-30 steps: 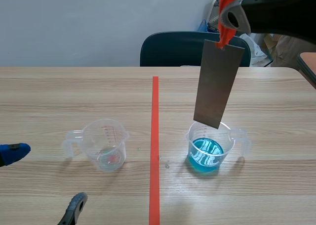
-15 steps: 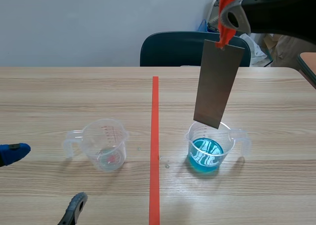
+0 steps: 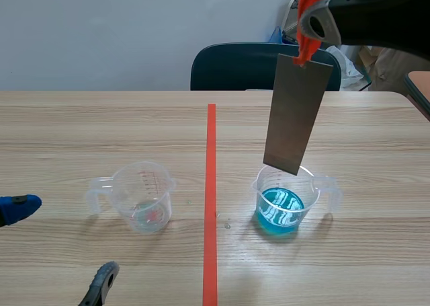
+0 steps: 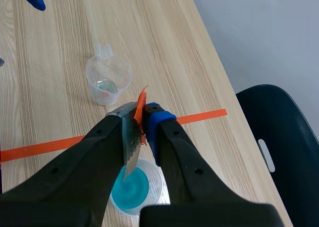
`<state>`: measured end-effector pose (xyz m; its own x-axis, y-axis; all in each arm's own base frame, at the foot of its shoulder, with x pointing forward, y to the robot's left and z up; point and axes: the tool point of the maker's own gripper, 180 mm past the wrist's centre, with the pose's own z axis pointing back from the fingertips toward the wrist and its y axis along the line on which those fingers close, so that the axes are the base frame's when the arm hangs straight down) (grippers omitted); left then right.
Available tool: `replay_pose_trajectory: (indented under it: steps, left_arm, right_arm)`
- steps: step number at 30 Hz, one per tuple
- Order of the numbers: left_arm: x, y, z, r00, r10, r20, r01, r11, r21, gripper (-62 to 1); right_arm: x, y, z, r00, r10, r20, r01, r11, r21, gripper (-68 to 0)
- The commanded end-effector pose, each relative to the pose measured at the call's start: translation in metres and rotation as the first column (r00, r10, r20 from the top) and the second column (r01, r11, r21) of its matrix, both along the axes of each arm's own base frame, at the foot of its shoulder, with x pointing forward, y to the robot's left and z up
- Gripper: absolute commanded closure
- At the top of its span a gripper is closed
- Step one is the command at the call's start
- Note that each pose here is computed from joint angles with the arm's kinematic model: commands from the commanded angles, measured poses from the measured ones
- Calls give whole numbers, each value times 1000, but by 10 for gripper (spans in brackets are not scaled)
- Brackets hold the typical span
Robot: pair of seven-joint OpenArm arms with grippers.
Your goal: Do the redox reaction experiment
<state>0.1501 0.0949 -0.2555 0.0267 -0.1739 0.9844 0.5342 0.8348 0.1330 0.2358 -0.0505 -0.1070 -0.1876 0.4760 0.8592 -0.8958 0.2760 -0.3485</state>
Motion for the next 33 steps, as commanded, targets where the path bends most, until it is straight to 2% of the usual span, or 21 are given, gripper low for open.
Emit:
replay_pose_trajectory:
  steps: [1, 20, 24, 26, 30, 33]
  left_arm:
    - [-1, -2, 5, 1000, 3, 9, -3, 1000, -20, -623]
    - [-1, -2, 5, 1000, 2, 12, -2, 1000, -21, -623]
    - [-3, -4, 4, 1000, -15, 18, 15, 1000, -3, -623]
    - [-5, -5, 5, 999, -26, 26, 26, 1000, 1, -623]
    - [-10, -1, 18, 996, -27, 81, 29, 999, -26, -623]
    - [-13, 5, 22, 995, -21, 99, 23, 1000, -21, -623]
  right_arm:
    - [-1, 1, 7, 1000, 11, 20, -11, 1000, 17, -6]
    - [-1, 1, 7, 1000, 11, 20, -11, 1000, 17, -6]
    - [-1, 2, 8, 1000, 13, 19, -13, 1000, 21, -6]
    - [-1, 2, 8, 1000, 14, 17, -14, 1000, 23, -6]
    - [-2, 3, 8, 1000, 18, 16, -18, 1000, 25, -6]
    - [-2, 3, 9, 1000, 18, 19, -19, 999, 27, -6]
